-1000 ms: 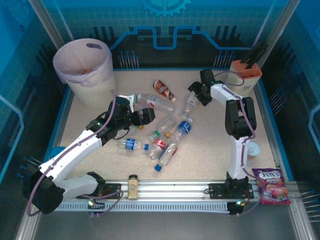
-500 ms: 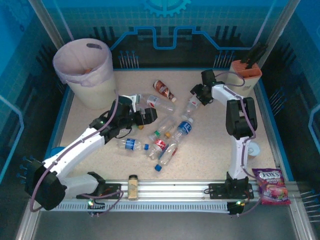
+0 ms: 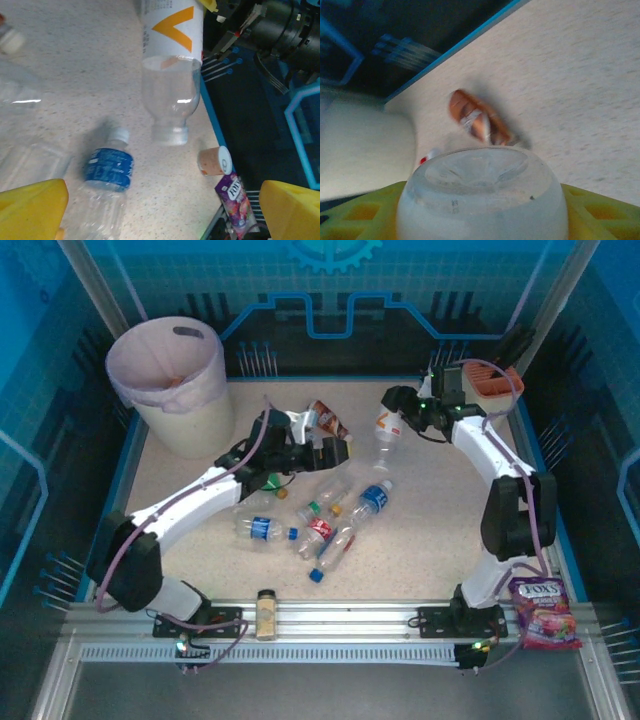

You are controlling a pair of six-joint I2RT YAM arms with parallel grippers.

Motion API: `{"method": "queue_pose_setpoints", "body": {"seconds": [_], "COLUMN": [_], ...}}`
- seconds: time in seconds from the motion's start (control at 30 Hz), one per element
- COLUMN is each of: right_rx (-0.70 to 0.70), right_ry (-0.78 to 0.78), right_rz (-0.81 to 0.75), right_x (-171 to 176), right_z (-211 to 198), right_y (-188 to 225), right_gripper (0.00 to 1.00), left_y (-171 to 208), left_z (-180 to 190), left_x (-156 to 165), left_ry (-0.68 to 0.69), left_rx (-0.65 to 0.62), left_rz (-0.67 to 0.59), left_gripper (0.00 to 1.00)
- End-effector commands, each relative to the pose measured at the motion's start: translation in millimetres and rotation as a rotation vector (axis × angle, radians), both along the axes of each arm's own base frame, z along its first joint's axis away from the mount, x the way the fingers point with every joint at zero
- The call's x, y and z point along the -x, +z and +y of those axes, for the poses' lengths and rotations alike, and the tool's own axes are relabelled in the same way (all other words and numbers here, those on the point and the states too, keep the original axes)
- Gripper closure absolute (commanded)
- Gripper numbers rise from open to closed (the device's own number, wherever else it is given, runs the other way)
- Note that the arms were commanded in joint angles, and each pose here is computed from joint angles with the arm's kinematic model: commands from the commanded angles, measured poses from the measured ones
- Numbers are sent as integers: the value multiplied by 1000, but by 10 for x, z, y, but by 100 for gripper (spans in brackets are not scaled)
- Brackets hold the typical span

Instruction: Put the plastic bottles in the bin

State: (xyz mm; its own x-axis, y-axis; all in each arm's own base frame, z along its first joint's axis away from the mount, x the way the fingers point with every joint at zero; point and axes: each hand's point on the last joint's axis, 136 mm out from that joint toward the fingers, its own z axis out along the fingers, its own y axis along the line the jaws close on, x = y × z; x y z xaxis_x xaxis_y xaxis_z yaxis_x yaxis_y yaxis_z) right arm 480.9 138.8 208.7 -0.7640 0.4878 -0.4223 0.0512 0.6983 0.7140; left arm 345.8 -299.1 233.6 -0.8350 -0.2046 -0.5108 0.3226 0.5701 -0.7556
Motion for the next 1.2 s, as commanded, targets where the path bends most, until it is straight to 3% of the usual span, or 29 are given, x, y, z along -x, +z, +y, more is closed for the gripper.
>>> {"method": "queue_pose_setpoints", "body": {"seconds": [0.0,0.1,0.3,0.9,1.17], "right_rx": [-104,-147,-235,-245,-262], "right_ry": [182,224,256,261,283], "right_rz": [-52,-57,-59,-69,-62], "right_x": [248,363,459,560,581], "right_z": [436,620,833,876,1000], "right_y": [157,198,266,357,362], "right_gripper": [50,50,50,48,49], "left_y": [293,315,143,-271,-214], "left_z": [-314,-475,-634,-332,-419], "left_x": [-29,-72,-135,-323,-360], "left_ry": [-83,-99,-99,35,18], "left_rx": [108,147,104,-158,-110], "left_rz": [-41,-33,-8,-12,-20], "left_gripper": [1,1,1,1,2]}}
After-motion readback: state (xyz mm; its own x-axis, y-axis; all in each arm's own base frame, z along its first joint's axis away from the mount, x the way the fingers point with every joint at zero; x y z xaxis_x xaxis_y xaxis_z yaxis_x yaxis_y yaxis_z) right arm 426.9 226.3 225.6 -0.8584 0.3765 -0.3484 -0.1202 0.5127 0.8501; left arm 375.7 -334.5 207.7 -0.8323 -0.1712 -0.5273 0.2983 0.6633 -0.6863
